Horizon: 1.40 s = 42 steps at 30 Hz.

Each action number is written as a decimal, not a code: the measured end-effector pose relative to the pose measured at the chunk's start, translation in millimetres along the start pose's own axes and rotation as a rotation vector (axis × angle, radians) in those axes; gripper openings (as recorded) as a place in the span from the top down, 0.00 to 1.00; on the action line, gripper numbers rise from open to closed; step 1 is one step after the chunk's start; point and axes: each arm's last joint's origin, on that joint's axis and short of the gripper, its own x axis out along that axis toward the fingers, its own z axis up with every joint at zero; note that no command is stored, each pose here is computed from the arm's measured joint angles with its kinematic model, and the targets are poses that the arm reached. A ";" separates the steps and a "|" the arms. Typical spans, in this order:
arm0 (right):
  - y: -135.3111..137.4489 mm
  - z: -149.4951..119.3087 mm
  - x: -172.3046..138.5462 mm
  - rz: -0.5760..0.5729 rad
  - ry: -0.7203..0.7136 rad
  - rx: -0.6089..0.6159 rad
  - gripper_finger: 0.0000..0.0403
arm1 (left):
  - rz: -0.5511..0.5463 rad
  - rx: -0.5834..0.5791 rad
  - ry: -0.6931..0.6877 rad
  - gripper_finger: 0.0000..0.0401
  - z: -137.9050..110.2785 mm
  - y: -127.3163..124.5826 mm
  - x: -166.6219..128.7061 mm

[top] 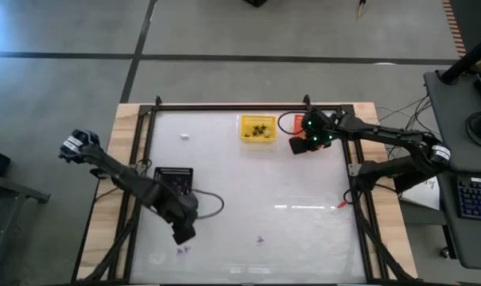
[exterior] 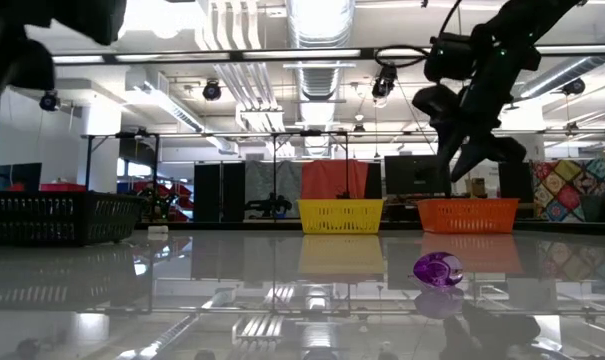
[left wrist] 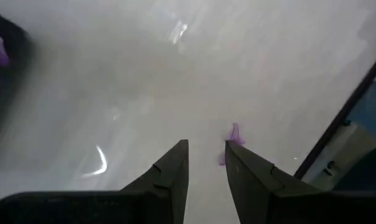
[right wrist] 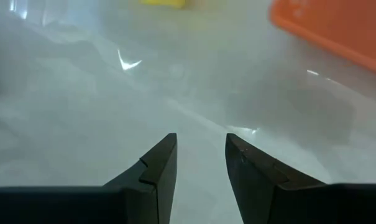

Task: Sort Halloween decoration
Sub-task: Put the purple witch hat toy into the black bin

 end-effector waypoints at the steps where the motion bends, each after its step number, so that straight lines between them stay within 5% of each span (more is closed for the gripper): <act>1: 3.2 -1.0 -0.4 0.006 0.002 -0.013 0.69 | 0.010 -0.013 0.008 0.78 -1.5 -3.0 5.3; 15: 53.6 -6.1 -22.9 0.112 -0.020 -0.180 0.67 | 0.020 -0.116 0.088 0.78 -16.4 -35.1 62.2; 42: 64.7 -16.7 -32.0 0.072 0.029 -0.217 0.67 | 0.049 -0.082 0.134 0.78 -24.8 -47.9 111.4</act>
